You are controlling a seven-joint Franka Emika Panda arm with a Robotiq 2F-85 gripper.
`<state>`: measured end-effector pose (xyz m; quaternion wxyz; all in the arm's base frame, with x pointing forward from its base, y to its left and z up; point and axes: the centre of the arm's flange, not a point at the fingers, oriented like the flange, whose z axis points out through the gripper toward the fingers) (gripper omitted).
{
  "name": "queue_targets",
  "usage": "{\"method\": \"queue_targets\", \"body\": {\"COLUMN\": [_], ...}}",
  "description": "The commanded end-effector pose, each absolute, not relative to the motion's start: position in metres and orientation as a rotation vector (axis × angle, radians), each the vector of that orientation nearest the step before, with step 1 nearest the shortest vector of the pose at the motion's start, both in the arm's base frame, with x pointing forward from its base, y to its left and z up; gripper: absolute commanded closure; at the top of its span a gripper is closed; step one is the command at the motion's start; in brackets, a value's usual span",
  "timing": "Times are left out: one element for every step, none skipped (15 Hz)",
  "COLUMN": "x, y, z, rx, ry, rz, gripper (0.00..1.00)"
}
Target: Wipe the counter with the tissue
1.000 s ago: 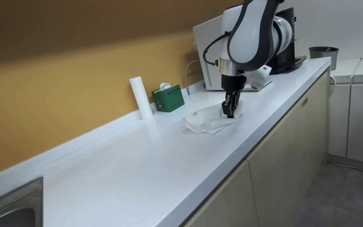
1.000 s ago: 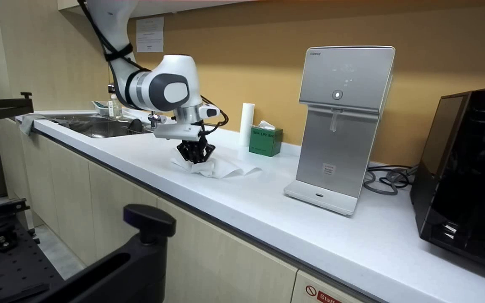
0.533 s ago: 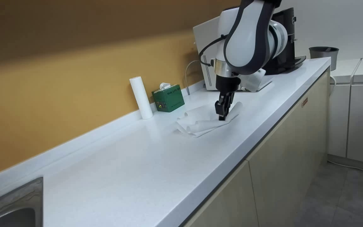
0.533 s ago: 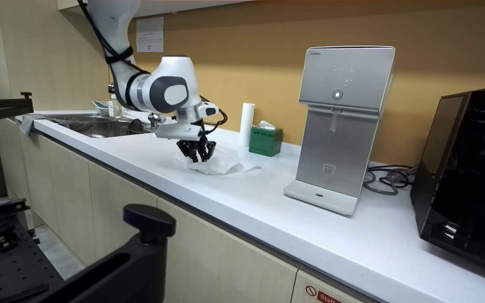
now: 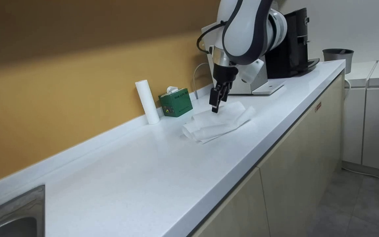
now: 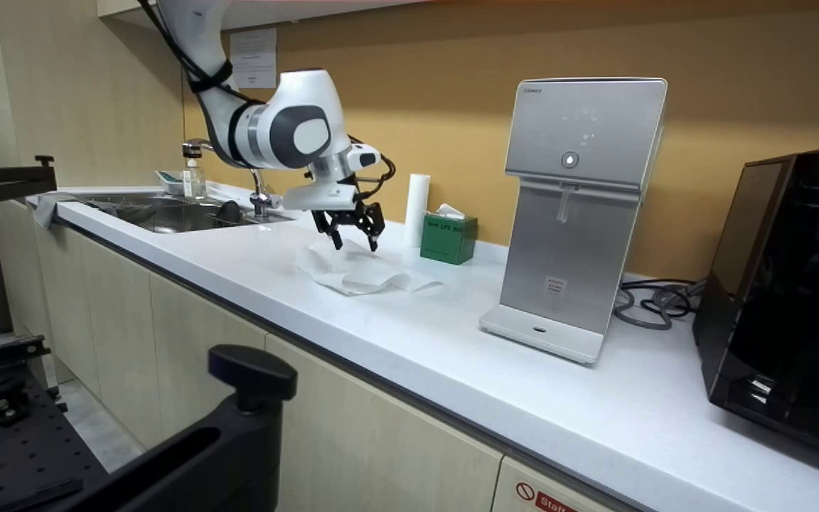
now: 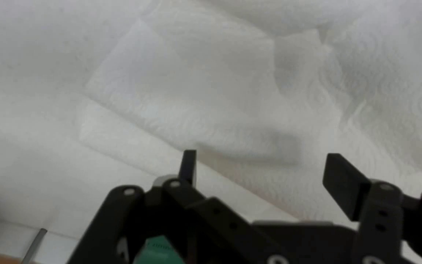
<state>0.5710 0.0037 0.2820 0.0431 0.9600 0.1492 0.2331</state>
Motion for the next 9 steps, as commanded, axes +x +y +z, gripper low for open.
{"method": "queue_targets", "body": {"x": [0.577, 0.577, 0.575, 0.572, 0.568, 0.564, 0.560, 0.556, 0.552], "y": [0.004, 0.003, 0.003, 0.004, 0.006, 0.009, 0.012, 0.015, 0.015], "z": [0.314, 0.318, 0.320, 0.321, 0.319, 0.316, 0.314, 0.311, 0.307], "rx": [2.917, 2.929, 2.967, 3.013, 3.049, 3.091, 3.126, 3.159, 3.176], "ry": [0.425, 0.421, 0.426, 0.437, 0.446, 0.464, 0.480, 0.495, 0.491], "rz": [0.734, 0.710, 0.659, 0.578, 0.511, 0.443, 0.386, 0.336, 0.281], "gripper": [0.00, 0.00, 0.00, 0.00, 0.00, 0.00, 0.00, 0.00, 0.00]}}
